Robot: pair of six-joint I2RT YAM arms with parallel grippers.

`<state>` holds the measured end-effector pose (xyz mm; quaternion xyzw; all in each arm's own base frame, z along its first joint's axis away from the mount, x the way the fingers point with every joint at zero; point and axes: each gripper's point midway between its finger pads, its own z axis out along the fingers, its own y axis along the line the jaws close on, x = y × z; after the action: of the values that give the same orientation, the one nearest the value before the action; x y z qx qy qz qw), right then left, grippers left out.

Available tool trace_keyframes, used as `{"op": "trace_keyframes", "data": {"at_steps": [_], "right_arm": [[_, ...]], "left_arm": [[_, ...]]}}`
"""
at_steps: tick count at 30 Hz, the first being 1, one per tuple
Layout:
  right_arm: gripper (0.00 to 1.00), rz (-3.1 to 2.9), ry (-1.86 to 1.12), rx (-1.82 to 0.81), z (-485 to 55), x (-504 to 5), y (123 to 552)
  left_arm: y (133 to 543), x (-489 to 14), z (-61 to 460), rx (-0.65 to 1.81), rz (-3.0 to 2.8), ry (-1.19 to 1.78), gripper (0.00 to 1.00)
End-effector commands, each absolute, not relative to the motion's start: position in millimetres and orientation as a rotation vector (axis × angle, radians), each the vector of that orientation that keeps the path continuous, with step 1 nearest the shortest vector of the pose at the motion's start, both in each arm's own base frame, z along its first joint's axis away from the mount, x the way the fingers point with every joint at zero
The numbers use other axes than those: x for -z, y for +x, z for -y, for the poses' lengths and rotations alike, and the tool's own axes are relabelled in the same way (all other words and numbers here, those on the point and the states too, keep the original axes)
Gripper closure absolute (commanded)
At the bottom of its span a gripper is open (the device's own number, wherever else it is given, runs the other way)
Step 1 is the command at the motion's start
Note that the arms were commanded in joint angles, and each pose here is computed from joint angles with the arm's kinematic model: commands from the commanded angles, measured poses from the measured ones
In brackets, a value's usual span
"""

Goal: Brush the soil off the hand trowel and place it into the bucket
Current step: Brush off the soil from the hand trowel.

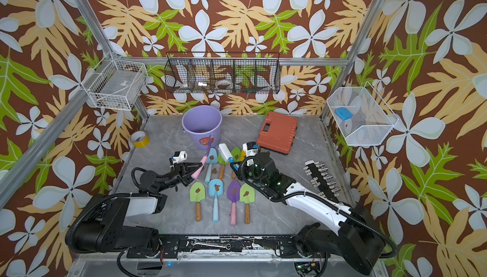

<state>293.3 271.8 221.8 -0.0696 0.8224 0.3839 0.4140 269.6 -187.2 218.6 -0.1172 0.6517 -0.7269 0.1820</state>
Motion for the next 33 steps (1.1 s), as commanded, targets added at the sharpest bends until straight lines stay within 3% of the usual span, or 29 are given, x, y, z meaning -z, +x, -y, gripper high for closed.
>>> {"op": "trace_keyframes", "data": {"at_steps": [1, 4, 9, 15, 29, 33], "right_arm": [[1.00, -2.102, -0.210, -0.660, -239, -221, 305], [1.00, -2.076, -0.226, -0.584, -231, -239, 309], [1.00, -2.006, -0.261, -0.590, -233, -269, 309], [1.00, -2.000, -0.405, -0.675, -273, -275, 297], [1.00, -2.129, -0.805, -0.872, -382, -222, 270], [1.00, -2.201, -0.798, -0.786, -383, -193, 288]], "left_arm": [[282, -169, 187, 1.766, -2.090, -0.308, 1.00], [292, -137, 171, 1.184, -2.381, -0.201, 1.00], [294, -155, 153, 0.744, -2.456, -0.113, 1.00], [287, -166, 128, 0.098, -2.489, 0.054, 1.00], [278, -166, 140, 0.067, -2.477, 0.213, 1.00], [278, -171, 140, 0.077, -2.460, 0.215, 1.00]]}}
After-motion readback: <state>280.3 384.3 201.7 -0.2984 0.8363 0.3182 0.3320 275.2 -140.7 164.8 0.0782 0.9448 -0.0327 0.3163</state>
